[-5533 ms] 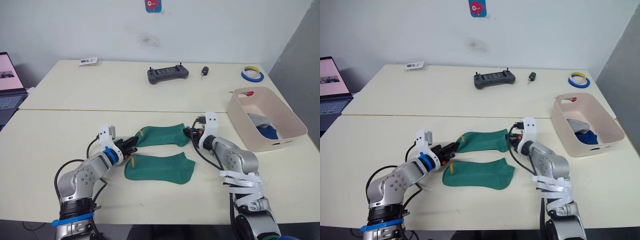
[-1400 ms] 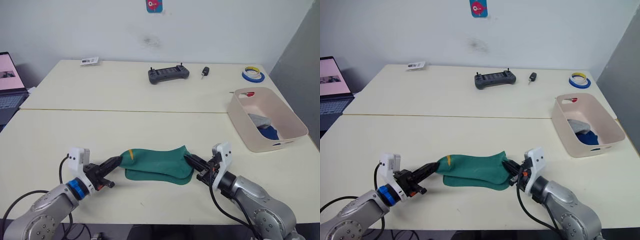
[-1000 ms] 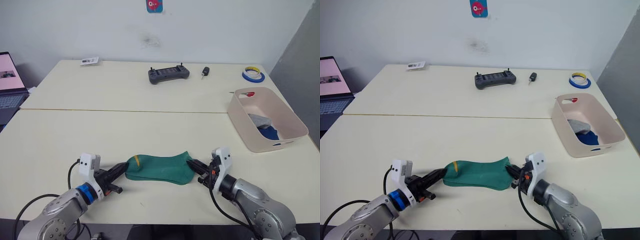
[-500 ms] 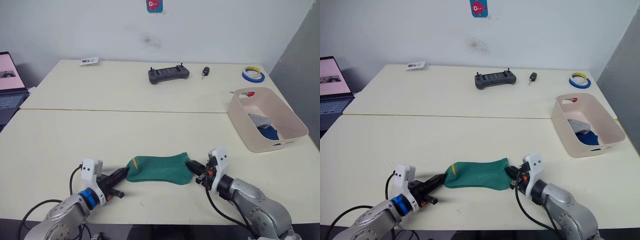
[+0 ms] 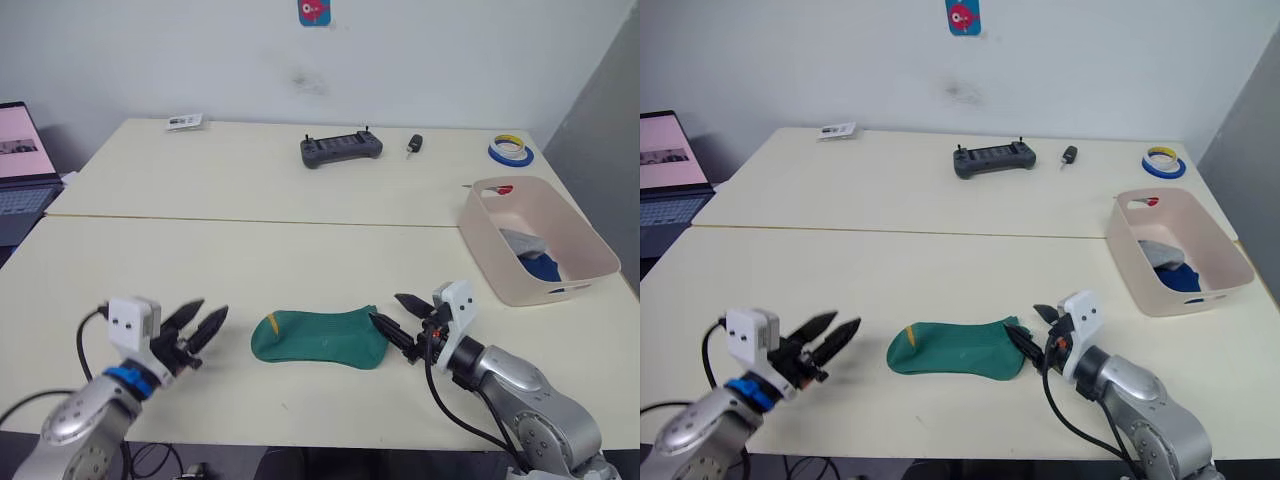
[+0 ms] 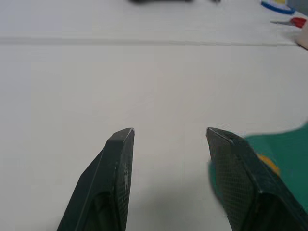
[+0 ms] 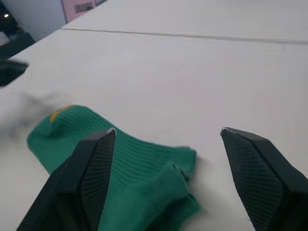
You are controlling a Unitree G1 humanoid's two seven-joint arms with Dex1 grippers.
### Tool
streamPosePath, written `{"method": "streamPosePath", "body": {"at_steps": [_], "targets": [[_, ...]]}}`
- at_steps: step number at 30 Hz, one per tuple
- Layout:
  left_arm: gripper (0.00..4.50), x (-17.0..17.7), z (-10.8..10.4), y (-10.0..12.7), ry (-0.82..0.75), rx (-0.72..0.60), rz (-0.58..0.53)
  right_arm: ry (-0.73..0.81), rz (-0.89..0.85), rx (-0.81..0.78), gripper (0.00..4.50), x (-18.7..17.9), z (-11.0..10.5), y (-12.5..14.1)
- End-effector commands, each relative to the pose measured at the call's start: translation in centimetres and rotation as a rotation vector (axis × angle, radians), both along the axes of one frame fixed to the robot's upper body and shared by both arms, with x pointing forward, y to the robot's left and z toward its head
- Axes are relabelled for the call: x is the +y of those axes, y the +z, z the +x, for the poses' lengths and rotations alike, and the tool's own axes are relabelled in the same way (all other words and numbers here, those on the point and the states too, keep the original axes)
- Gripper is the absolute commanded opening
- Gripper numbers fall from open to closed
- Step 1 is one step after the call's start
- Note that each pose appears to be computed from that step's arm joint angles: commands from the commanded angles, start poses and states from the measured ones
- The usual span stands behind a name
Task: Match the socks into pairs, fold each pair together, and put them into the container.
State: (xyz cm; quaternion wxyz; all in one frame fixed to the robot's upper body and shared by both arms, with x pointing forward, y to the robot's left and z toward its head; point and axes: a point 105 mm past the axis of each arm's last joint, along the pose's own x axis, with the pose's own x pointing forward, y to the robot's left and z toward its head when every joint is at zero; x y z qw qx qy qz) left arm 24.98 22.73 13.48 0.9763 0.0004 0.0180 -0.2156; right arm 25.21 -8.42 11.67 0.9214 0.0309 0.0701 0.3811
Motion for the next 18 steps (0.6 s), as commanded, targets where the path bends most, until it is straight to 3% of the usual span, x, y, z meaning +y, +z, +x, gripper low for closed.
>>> {"method": "streamPosePath", "body": {"at_steps": [1,2,4,8,11,14,18], "targets": [[1.97,-5.7,-0.2,1.3,-0.324,-0.054,0.041,0.106,-0.032,-0.126,3.29,1.8,-0.7,2.0],[1.9,-6.8,-0.4,0.9,-0.393,-0.034,0.047,0.119,-0.037,-0.131,3.22,2.3,-0.8,1.9],[1.33,-7.8,-0.4,-0.1,-0.484,-0.006,0.082,0.144,-0.054,-0.127,2.6,3.1,-0.8,1.5],[0.03,-8.5,0.3,-2.4,-0.55,0.064,0.155,0.202,-0.14,-0.091,1.12,5.0,-0.5,-0.9],[0.0,-8.1,1.0,-3.6,-0.539,0.095,0.206,0.224,-0.209,-0.07,0.02,6.0,0.2,-2.9],[0.0,-6.8,1.8,-4.8,-0.483,0.116,0.263,0.206,-0.259,-0.043,0.02,6.0,0.7,-4.4],[0.0,-4.7,1.7,-8.0,-0.449,0.243,0.343,0.129,-0.297,-0.012,0.02,4.0,1.4,-5.5]]}}
